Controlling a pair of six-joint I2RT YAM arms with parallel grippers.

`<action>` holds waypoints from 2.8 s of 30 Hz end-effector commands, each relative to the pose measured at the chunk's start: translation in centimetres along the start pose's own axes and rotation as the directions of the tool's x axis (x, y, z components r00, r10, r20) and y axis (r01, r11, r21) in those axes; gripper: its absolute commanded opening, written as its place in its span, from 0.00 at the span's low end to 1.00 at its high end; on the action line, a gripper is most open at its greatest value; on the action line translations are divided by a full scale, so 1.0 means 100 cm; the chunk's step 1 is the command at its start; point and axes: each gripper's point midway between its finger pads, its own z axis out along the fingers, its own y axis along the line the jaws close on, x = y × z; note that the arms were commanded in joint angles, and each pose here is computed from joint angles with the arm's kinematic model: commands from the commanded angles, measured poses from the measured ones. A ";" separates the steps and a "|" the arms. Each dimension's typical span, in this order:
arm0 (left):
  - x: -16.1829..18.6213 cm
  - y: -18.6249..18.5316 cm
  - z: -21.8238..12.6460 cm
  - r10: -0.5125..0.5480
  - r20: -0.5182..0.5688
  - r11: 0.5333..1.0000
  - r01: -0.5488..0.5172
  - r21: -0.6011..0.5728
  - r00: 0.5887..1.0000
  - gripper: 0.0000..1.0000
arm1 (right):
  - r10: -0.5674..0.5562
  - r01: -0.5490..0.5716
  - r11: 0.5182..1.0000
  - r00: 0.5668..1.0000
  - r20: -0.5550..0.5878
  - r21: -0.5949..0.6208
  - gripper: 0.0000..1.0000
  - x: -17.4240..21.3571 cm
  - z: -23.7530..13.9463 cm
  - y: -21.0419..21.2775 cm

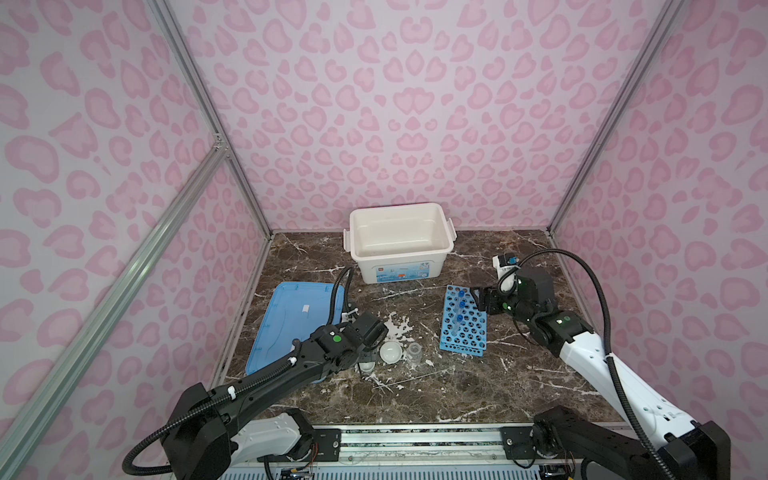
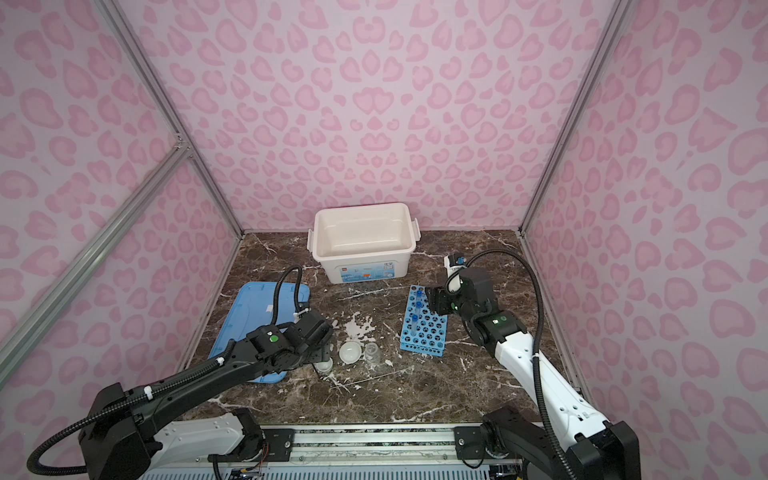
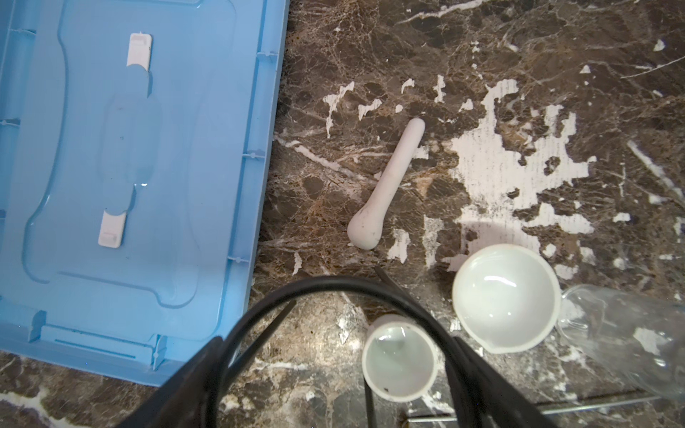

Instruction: Organize the chemistry lab equipment

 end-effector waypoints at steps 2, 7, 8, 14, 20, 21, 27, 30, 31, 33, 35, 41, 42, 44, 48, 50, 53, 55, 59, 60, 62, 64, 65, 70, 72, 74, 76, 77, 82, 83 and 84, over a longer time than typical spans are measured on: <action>-0.001 0.001 -0.002 0.001 0.004 1.000 -0.001 -0.001 1.000 0.87 | 0.004 -0.004 1.000 1.000 0.009 -0.001 0.76 -0.001 0.001 0.000; -0.004 0.002 -0.004 0.006 0.013 1.000 -0.006 -0.005 1.000 0.86 | 0.004 -0.004 1.000 1.000 0.007 0.000 0.76 -0.001 0.002 -0.001; -0.005 0.002 -0.005 0.007 0.016 1.000 -0.007 -0.005 1.000 0.86 | 0.004 -0.004 1.000 1.000 0.006 0.001 0.76 0.000 0.002 -0.001; -0.015 0.006 -0.014 0.023 0.047 0.999 -0.022 -0.024 0.999 0.84 | 0.008 -0.008 1.000 1.000 0.016 0.005 0.76 -0.003 0.002 -0.003; -0.026 0.008 -0.023 0.037 0.080 0.999 -0.035 -0.031 0.996 0.84 | 0.016 -0.016 1.000 0.999 0.029 0.010 0.76 -0.008 0.002 -0.005; -0.028 0.009 -0.025 0.039 0.086 0.999 -0.037 -0.033 0.996 0.83 | 0.017 -0.017 1.000 0.999 0.031 0.010 0.76 -0.009 0.002 -0.006; -0.042 0.010 -0.036 0.074 0.114 0.997 -0.070 -0.043 0.991 0.84 | 0.020 -0.021 1.000 0.999 0.044 0.015 0.76 -0.017 0.003 -0.007; -0.051 0.009 -0.045 0.097 0.130 0.995 -0.093 -0.037 0.987 0.84 | 0.023 -0.024 0.999 0.998 0.051 0.020 0.76 -0.020 0.005 -0.010; -0.055 0.008 -0.048 0.103 0.137 0.994 -0.099 -0.037 0.985 0.84 | 0.026 -0.027 0.999 0.998 0.054 0.024 0.76 -0.021 0.006 -0.012; -0.064 0.007 -0.055 0.121 0.160 0.993 -0.116 -0.036 0.980 0.84 | 0.034 -0.036 0.999 0.998 0.060 0.028 0.76 -0.025 0.010 -0.016; -0.076 0.006 -0.062 0.134 0.185 0.991 -0.130 -0.033 0.974 0.84 | 0.041 -0.043 0.999 0.997 0.066 0.025 0.76 -0.030 0.014 -0.017; -0.114 0.006 -0.080 0.161 0.236 0.987 -0.160 -0.024 0.958 0.83 | 0.045 -0.047 0.999 0.996 0.080 0.020 0.76 -0.047 0.027 -0.021; -0.121 0.006 -0.082 0.162 0.247 0.987 -0.161 -0.021 0.955 0.83 | 0.047 -0.049 0.999 0.995 0.083 0.018 0.76 -0.050 0.029 -0.021; -0.134 0.005 -0.088 0.159 0.271 0.987 -0.163 -0.008 0.949 0.83 | 0.053 -0.054 0.998 0.995 0.088 0.013 0.76 -0.055 0.032 -0.022; -0.164 0.003 -0.096 0.156 0.324 0.986 -0.166 0.005 0.933 0.83 | 0.067 -0.068 0.998 0.992 0.107 0.005 0.76 -0.065 0.040 -0.025; -0.177 0.002 -0.094 0.162 0.334 0.985 -0.174 0.006 0.929 0.83 | 0.072 -0.072 0.997 0.990 0.120 -0.005 0.76 -0.072 0.045 -0.026; -0.206 -0.001 -0.106 0.154 0.382 0.985 -0.172 0.013 0.911 0.83 | 0.073 -0.071 0.997 0.989 0.131 -0.018 0.76 -0.082 0.052 -0.025; -0.222 -0.003 -0.111 0.147 0.409 0.985 -0.173 0.028 0.901 0.83 | 0.074 -0.071 0.997 0.989 0.131 -0.027 0.76 -0.087 0.058 -0.025; -0.252 -0.007 -0.117 0.134 0.448 0.983 -0.176 0.054 0.884 0.83 | 0.073 -0.068 0.996 0.991 0.112 -0.049 0.75 -0.093 0.074 -0.023; -0.260 -0.009 -0.118 0.131 0.461 0.982 -0.178 0.060 0.878 0.83 | 0.076 -0.070 0.996 0.992 0.102 -0.058 0.74 -0.092 0.079 -0.022; -0.273 -0.015 -0.118 0.132 0.476 0.978 -0.192 0.080 0.870 0.83 | 0.076 -0.070 0.995 0.993 0.087 -0.073 0.71 -0.094 0.085 -0.020; -0.287 -0.020 -0.114 0.135 0.480 0.975 -0.203 0.091 0.867 0.83 | 0.079 -0.073 0.994 0.994 0.077 -0.079 0.70 -0.095 0.091 -0.019; -0.293 -0.023 -0.110 0.140 0.477 0.973 -0.209 0.094 0.868 0.83 | 0.079 -0.073 0.994 0.994 0.075 -0.081 0.70 -0.097 0.093 -0.019; -0.325 -0.037 -0.091 0.141 0.479 0.968 -0.222 0.117 0.867 0.83 | 0.073 -0.069 0.995 0.995 0.060 -0.078 0.69 -0.096 0.102 -0.021; -0.338 -0.045 -0.081 0.143 0.484 0.965 -0.230 0.124 0.863 0.83 | 0.067 -0.064 0.995 0.996 0.052 -0.073 0.69 -0.096 0.108 -0.023; -0.349 -0.054 -0.069 0.154 0.482 0.961 -0.244 0.131 0.863 0.83 | 0.063 -0.061 0.996 0.997 0.034 -0.068 0.69 -0.094 0.114 -0.024; -0.359 -0.063 -0.056 0.169 0.469 0.956 -0.261 0.138 0.867 0.83 | 0.063 -0.063 0.996 0.998 0.011 -0.063 0.68 -0.093 0.120 -0.026; -0.362 -0.067 -0.050 0.178 0.459 0.953 -0.269 0.140 0.871 0.82 | 0.061 -0.061 0.996 0.998 0.003 -0.064 0.68 -0.093 0.123 -0.025; -0.365 -0.083 -0.010 0.223 0.403 0.942 -0.302 0.145 0.888 0.82 | 0.050 -0.051 0.997 0.999 -0.019 -0.060 0.68 -0.092 0.129 -0.027; -0.363 -0.084 -0.002 0.231 0.391 0.941 -0.307 0.142 0.891 0.82 | 0.048 -0.049 0.997 0.999 -0.021 -0.059 0.68 -0.092 0.130 -0.027; -0.361 -0.086 0.006 0.240 0.378 0.939 -0.313 0.142 0.894 0.82 | 0.047 -0.048 0.997 0.999 -0.024 -0.058 0.68 -0.092 0.130 -0.027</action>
